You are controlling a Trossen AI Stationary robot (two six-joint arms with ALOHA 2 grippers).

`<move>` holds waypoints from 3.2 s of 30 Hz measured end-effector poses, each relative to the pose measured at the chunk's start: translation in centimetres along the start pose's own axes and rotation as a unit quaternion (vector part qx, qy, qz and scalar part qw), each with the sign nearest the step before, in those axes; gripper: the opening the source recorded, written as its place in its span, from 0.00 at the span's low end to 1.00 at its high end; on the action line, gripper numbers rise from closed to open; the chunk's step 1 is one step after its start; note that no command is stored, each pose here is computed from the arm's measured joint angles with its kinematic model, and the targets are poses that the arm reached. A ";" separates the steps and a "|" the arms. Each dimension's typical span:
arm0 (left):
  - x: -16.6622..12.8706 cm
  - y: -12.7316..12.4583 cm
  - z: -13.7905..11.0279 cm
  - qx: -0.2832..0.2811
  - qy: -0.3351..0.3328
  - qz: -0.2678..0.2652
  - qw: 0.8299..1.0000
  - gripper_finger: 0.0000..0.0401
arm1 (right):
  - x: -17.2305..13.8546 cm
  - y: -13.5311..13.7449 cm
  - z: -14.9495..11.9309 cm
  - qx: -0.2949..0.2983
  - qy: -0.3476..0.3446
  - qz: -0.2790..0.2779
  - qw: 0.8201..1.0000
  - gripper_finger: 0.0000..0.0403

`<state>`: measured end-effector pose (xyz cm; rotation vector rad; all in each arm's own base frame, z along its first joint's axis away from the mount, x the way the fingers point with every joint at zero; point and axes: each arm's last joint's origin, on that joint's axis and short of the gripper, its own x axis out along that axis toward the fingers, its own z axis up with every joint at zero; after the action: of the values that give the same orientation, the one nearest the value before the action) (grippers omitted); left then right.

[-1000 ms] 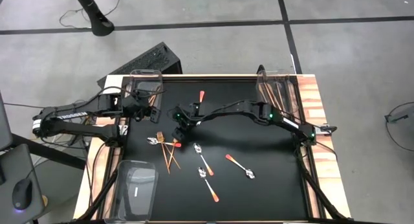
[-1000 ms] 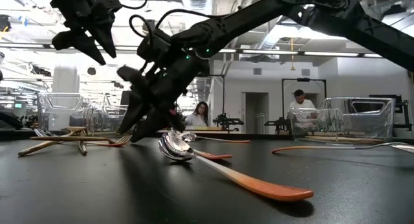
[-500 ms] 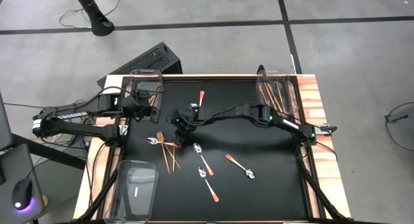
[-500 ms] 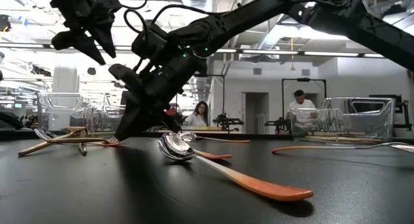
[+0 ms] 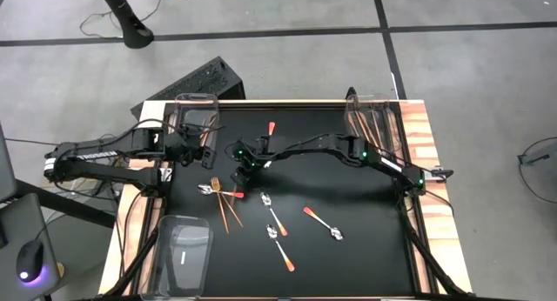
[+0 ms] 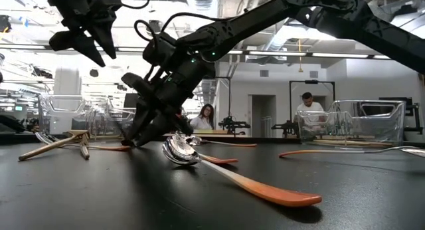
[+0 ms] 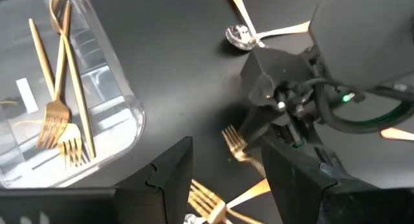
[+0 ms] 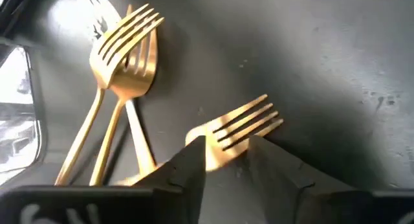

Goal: Sort silverware by color (type)
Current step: Put the gold fork into the top left transparent bin

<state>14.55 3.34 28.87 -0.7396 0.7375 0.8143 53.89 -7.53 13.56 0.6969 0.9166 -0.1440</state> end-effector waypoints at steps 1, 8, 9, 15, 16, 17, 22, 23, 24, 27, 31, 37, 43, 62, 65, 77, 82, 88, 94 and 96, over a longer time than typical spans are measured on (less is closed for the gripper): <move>0.0 0.0 -0.1 0.002 0.002 0.001 1.000 0.43 | 0.0 0.1 0.0 -0.002 0.001 0.003 1.000 0.40; -0.1 0.2 -0.3 0.002 0.007 0.015 1.000 0.43 | -1.7 1.5 0.2 -0.032 0.000 0.012 0.999 0.49; -0.1 0.2 -0.3 0.002 0.006 0.016 1.000 0.43 | -2.1 1.9 0.3 -0.042 -0.009 0.009 0.999 0.49; -0.1 0.2 -0.2 -0.002 -0.007 0.025 1.000 0.43 | -2.5 1.6 1.2 -0.087 -0.046 -0.006 0.995 0.49; -0.1 0.2 -0.2 -0.002 -0.008 0.026 1.000 0.43 | -2.0 1.3 1.2 -0.090 -0.050 -0.006 0.995 0.49; -0.1 0.2 -0.2 -0.002 -0.008 0.026 1.000 0.43 | -1.6 1.0 1.3 -0.091 -0.055 -0.005 0.994 0.48; -0.1 0.2 -0.3 -0.008 -0.004 0.023 1.000 0.43 | -0.7 0.2 1.4 -0.122 -0.062 0.001 0.991 0.48; -0.1 0.2 -0.3 -0.010 -0.004 0.023 1.000 0.43 | -0.6 0.2 1.5 -0.127 -0.062 0.014 0.990 0.48; -0.1 0.2 -0.3 -0.010 -0.004 0.023 1.000 0.43 | -0.4 0.1 1.3 -0.127 -0.051 0.025 0.990 0.48; -0.1 0.2 -0.3 -0.014 -0.004 0.022 1.000 0.43 | 0.1 -0.2 0.7 -0.123 -0.021 0.049 0.991 0.48; -0.1 0.2 -0.3 -0.014 -0.001 0.021 1.000 0.43 | 0.6 -0.2 0.2 -0.124 -0.004 0.041 0.991 0.47; -0.1 0.2 -0.3 -0.014 -0.003 0.021 1.000 0.43 | 0.6 -0.3 0.0 -0.129 0.005 0.036 0.991 0.35; -0.1 0.2 -0.3 -0.014 -0.004 0.022 1.000 0.43 | 0.6 -0.4 0.0 -0.130 0.012 0.051 0.990 0.05; -0.1 -0.4 0.2 0.040 -0.027 -0.003 0.999 0.43 | -11.7 3.7 3.4 -0.133 -0.086 -0.017 0.987 0.00; -0.1 -1.1 0.7 0.064 -0.058 -0.036 0.996 0.43 | -16.2 4.5 4.5 -0.140 -0.143 -0.029 0.979 0.00; -1.1 -4.3 3.5 0.126 -0.207 -0.178 0.954 0.43 | -27.8 6.5 5.9 -0.197 -0.295 -0.036 0.934 0.00; -0.3 -5.7 4.3 0.122 -0.227 -0.205 0.944 0.43 | -28.0 7.7 5.7 -0.210 -0.315 -0.028 0.925 0.00; 1.2 -6.4 4.2 0.120 -0.207 -0.202 0.950 0.46 | -27.6 8.8 5.2 -0.226 -0.318 -0.039 0.920 0.00; 1.2 -6.2 4.3 0.116 -0.218 -0.178 0.953 0.30 | -27.5 8.9 5.1 -0.234 -0.317 -0.046 0.918 0.00; 1.1 -6.1 4.3 0.123 -0.224 -0.171 0.952 0.20 | -27.6 8.6 5.1 -0.232 -0.314 -0.049 0.919 0.00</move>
<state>21.33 4.29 32.05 -0.4166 0.2791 0.5316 43.85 -8.67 41.09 0.1331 0.3376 -0.2152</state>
